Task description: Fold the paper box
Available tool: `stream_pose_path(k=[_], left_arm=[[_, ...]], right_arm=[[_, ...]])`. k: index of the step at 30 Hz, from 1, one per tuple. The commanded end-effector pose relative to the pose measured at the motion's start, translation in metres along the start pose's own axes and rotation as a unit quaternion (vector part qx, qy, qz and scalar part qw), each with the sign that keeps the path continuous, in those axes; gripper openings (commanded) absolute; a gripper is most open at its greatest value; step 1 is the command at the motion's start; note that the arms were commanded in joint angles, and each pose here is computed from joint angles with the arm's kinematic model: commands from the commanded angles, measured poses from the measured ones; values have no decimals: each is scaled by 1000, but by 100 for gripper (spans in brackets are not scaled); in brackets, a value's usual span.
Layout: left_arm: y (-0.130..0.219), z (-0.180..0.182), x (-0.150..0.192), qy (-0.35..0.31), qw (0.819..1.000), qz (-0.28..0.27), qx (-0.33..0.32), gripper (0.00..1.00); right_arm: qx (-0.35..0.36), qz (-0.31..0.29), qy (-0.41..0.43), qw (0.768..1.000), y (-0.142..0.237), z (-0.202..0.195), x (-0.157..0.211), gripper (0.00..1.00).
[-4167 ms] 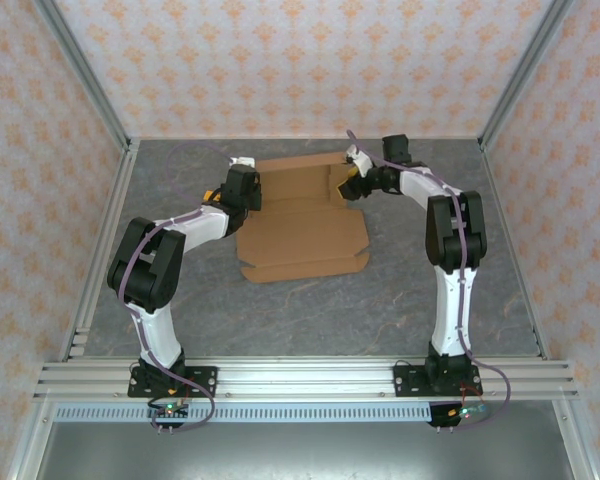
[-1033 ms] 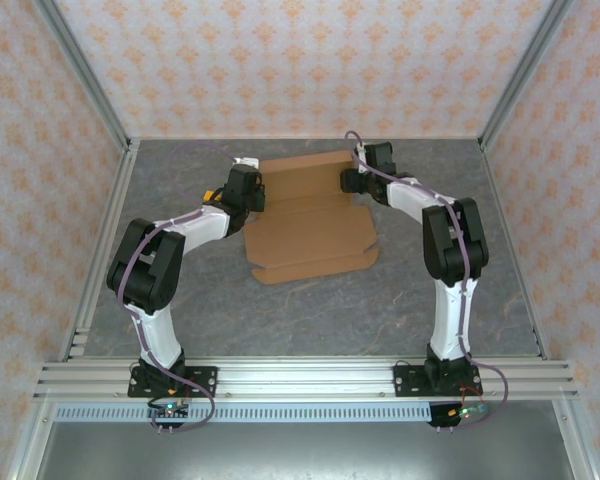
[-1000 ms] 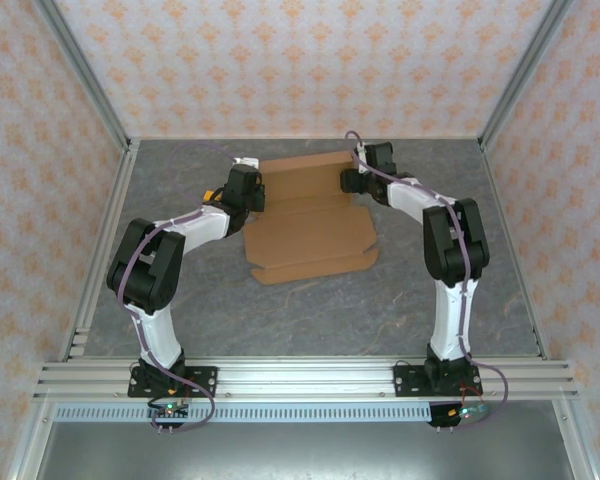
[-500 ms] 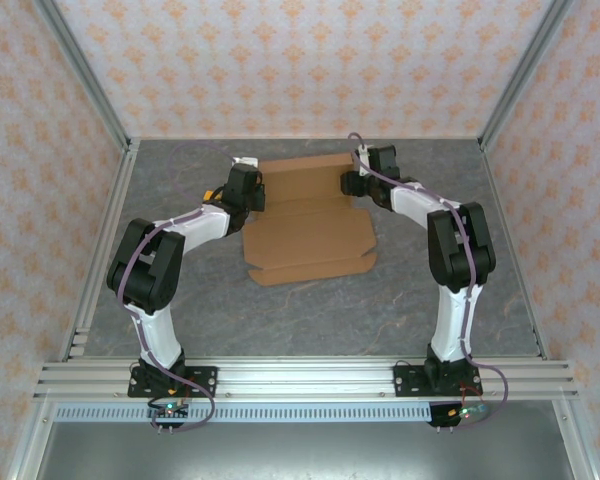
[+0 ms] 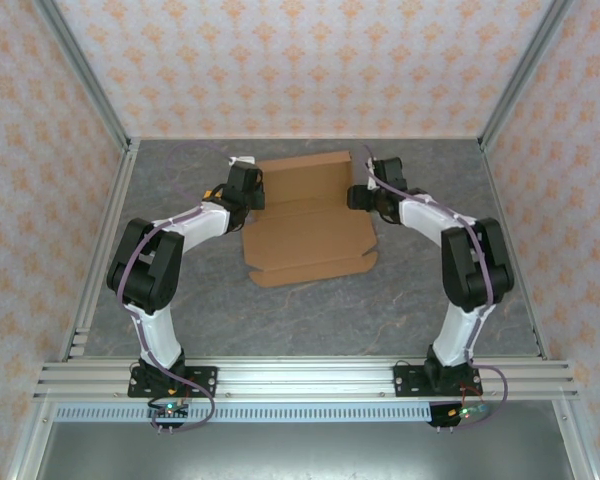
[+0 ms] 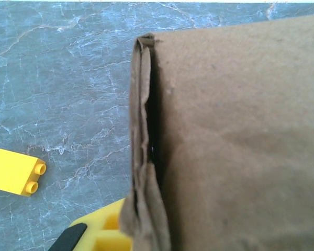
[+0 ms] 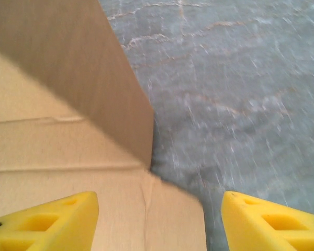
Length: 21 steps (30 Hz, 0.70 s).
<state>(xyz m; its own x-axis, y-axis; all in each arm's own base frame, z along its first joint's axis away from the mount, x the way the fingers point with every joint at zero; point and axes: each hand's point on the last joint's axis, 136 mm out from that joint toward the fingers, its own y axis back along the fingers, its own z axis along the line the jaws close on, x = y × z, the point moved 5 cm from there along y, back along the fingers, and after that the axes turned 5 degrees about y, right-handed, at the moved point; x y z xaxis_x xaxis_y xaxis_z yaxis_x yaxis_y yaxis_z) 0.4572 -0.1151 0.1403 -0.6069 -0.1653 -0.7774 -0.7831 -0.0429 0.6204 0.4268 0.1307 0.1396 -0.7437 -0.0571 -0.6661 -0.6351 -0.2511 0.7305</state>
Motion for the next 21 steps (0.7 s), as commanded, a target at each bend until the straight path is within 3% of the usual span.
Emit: stream_pose_path(k=[1, 6, 12, 21], left_arm=[[9, 0, -16, 37, 999, -12, -9, 0], [8, 1, -15, 43, 999, -11, -14, 0], [6, 1, -13, 43, 999, -3, -13, 0], [7, -1, -14, 42, 999, 2, -12, 0]], right_arm=[[20, -10, -36, 999, 35, -1, 3, 64], [56, 3, -102, 993, 68, -12, 34, 65], [43, 33, -165, 985, 90, -13, 79, 66], [-2, 73, -252, 965, 79, -14, 126, 68]])
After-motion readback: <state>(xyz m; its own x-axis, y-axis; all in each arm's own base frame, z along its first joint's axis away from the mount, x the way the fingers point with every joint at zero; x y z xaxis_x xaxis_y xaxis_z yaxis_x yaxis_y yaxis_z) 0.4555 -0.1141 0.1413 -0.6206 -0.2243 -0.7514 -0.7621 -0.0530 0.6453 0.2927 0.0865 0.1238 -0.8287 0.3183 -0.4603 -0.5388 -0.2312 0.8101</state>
